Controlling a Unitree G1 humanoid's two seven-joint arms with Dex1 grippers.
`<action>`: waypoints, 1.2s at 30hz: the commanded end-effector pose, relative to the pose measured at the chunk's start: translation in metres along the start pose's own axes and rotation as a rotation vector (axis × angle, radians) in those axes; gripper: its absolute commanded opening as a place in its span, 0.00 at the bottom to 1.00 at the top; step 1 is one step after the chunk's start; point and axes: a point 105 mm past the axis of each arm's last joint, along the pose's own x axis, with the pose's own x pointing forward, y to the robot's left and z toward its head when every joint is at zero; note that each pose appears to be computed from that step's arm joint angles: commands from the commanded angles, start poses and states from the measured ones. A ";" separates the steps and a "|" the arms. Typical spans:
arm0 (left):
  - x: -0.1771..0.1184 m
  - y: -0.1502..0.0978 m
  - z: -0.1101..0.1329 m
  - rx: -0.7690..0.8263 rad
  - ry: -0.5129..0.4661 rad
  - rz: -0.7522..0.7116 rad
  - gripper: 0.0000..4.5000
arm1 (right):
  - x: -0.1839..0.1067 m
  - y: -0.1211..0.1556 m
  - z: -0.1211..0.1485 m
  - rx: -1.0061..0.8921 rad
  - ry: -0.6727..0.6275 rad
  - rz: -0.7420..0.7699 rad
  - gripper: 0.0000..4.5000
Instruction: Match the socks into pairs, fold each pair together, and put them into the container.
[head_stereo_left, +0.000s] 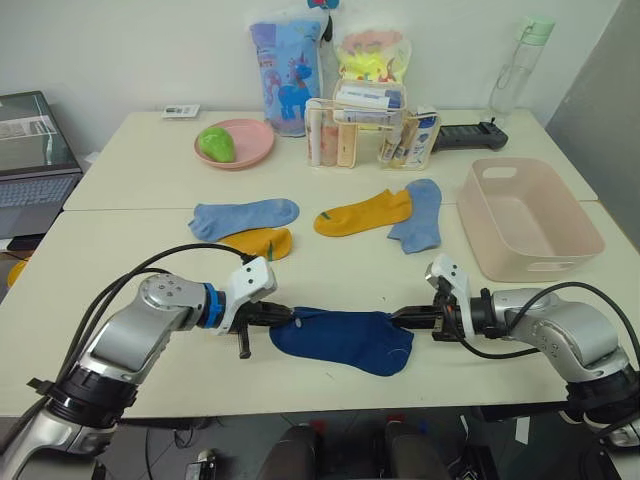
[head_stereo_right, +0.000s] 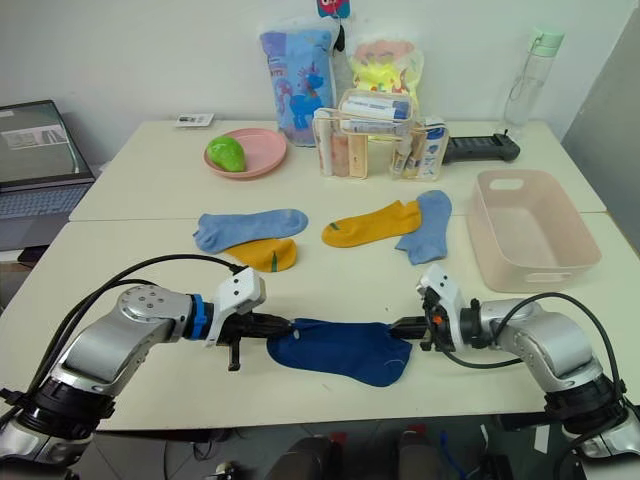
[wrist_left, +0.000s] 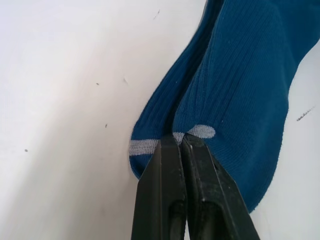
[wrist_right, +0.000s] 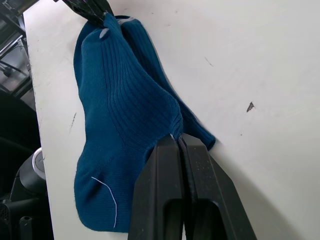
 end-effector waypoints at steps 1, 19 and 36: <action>-0.004 0.002 0.009 0.012 -0.031 0.016 0.21 | -0.005 0.001 0.007 -0.016 -0.040 0.002 0.15; -0.008 0.005 -0.009 -0.035 -0.067 0.069 0.48 | -0.019 0.003 -0.008 -0.074 0.004 -0.033 0.43; -0.002 0.005 -0.019 -0.103 -0.047 0.094 0.28 | -0.007 0.009 -0.017 -0.069 0.028 -0.010 0.35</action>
